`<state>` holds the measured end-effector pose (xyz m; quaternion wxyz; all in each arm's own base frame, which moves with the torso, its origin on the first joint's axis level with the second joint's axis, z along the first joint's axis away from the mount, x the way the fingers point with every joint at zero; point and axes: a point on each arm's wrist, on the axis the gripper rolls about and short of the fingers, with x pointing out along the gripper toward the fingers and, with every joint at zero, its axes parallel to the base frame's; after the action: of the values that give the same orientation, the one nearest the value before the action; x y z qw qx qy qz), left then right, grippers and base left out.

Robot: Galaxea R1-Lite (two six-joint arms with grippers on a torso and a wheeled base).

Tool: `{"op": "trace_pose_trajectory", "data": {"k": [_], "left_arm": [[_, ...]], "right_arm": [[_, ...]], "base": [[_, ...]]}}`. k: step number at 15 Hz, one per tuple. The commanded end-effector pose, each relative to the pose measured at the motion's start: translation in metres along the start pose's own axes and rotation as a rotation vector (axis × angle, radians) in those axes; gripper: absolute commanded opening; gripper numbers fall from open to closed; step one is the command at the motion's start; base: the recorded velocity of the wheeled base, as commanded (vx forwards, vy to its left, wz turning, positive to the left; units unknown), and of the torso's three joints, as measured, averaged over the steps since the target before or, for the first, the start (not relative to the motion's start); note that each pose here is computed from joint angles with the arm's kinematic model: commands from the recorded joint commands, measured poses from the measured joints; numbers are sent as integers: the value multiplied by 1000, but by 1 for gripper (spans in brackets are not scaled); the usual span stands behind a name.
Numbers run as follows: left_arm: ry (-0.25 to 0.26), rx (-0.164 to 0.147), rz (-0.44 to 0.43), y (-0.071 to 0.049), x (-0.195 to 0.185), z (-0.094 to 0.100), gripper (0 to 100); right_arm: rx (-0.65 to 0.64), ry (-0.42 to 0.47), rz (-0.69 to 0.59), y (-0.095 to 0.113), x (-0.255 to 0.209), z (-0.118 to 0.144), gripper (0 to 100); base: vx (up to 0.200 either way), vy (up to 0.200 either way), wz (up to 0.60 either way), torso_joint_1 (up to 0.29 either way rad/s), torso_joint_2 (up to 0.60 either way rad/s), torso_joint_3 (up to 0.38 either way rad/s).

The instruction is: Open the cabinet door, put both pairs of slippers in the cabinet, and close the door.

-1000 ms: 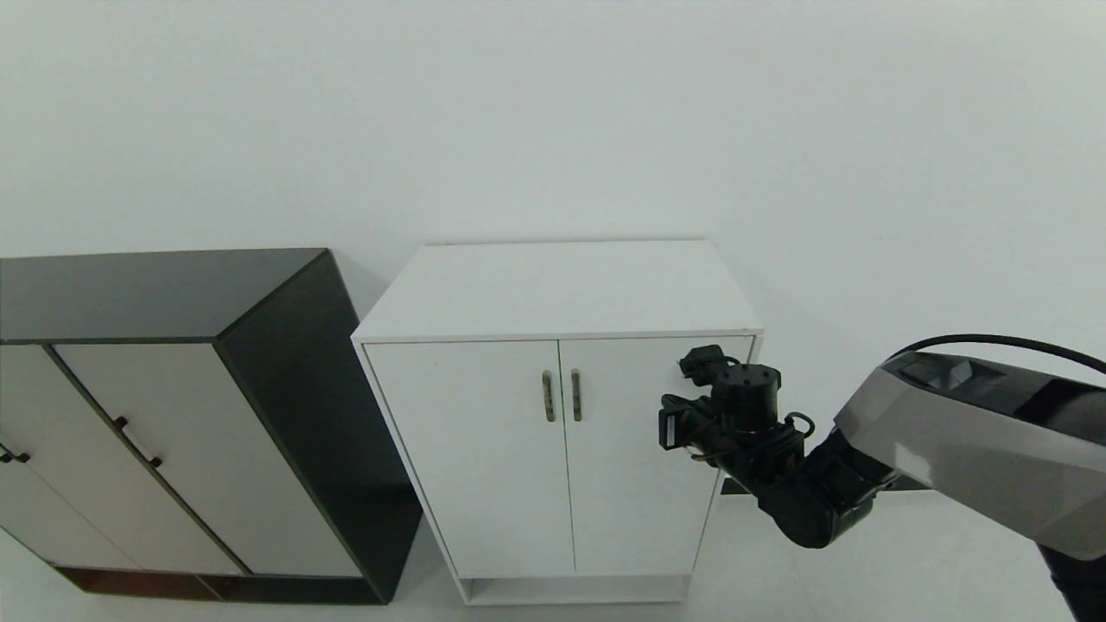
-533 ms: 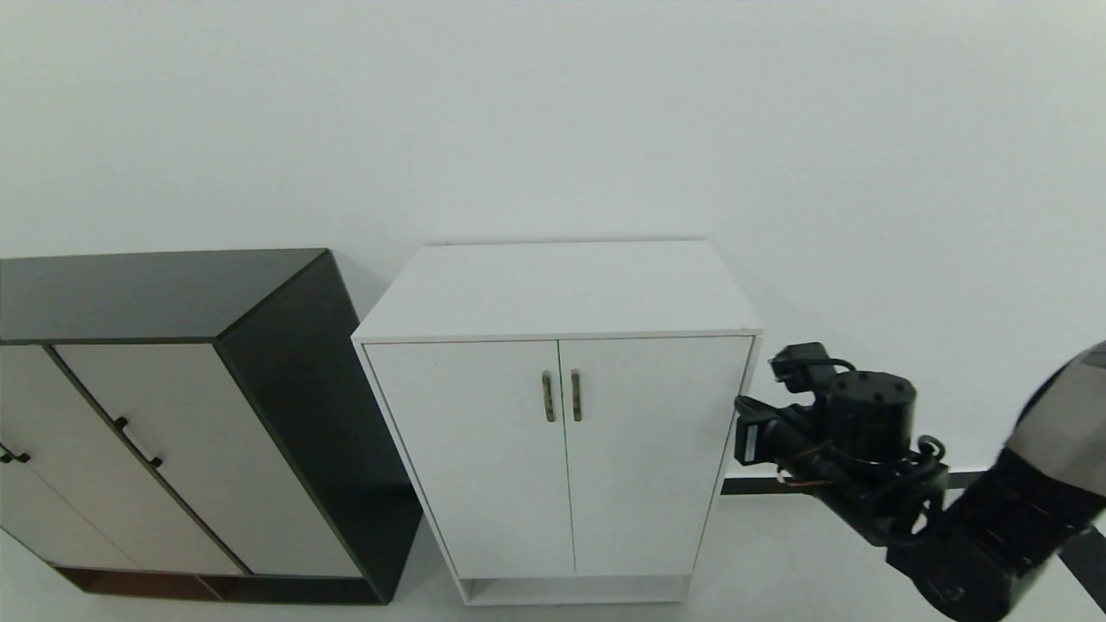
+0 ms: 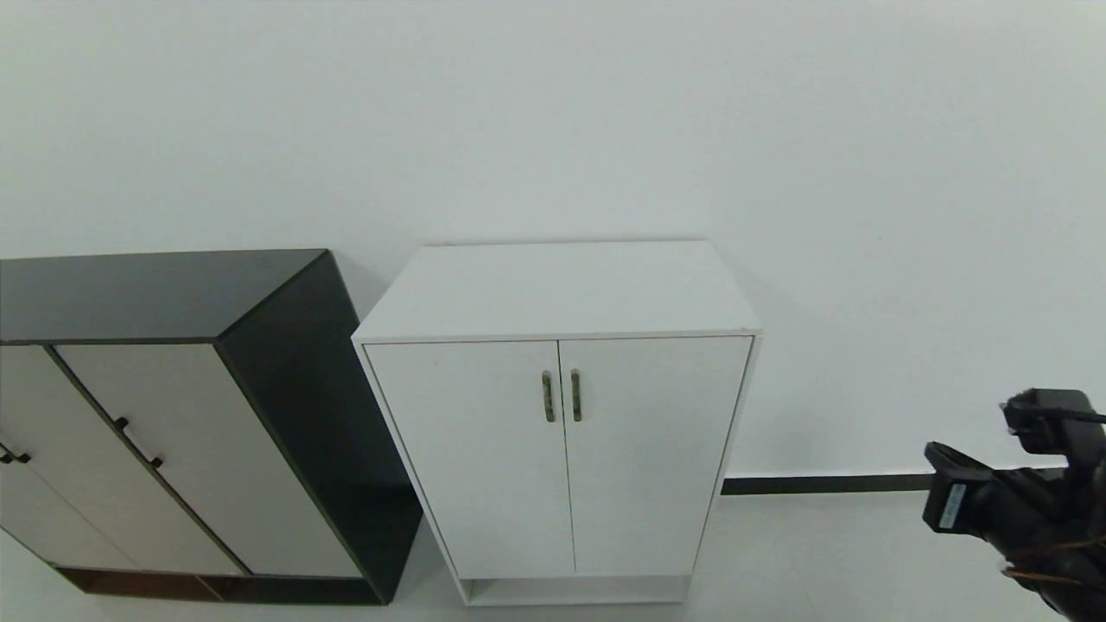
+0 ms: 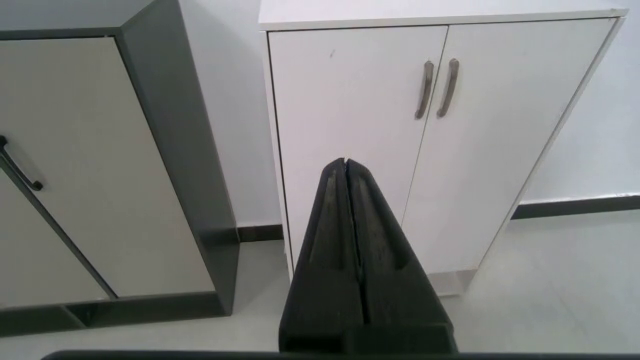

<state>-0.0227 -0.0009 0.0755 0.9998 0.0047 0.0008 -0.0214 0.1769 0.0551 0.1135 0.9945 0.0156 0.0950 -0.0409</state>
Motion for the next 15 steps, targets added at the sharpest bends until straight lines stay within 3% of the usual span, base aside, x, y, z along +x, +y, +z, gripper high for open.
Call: {"op": "trace_pose_trajectory", "data": {"k": [1,5,9,12,13,14,15], "left_arm": [[0,0,0,0,0,0,0],[0,0,0,0,0,0,0],[0,0,0,0,0,0,0],[0,1,-2,0,0,0,0],[0,1,-2,0,0,0,0],[0,3,-2,0,0,0,0],[0,1,-2,0,0,0,0]], "right_arm": [[41,-60,-27,-24,-45,6,0],[10,3,28,-47,-103,-9,0],[-127,12,172,-77,-160,-57,0],[-97,-93,294,-78,-172,-62,0],[-91,-102,324,-78,-173,-62,0],[-127,-89,435,-77,-176,-69,0],[-133,-89,444,-77,-175,-69,0]], "base": [[0,0,0,0,0,0],[0,0,0,0,0,0],[0,0,0,0,0,0],[0,0,0,0,0,0],[0,0,0,0,0,0],[0,0,0,0,0,0],[0,0,0,0,0,0]]}}
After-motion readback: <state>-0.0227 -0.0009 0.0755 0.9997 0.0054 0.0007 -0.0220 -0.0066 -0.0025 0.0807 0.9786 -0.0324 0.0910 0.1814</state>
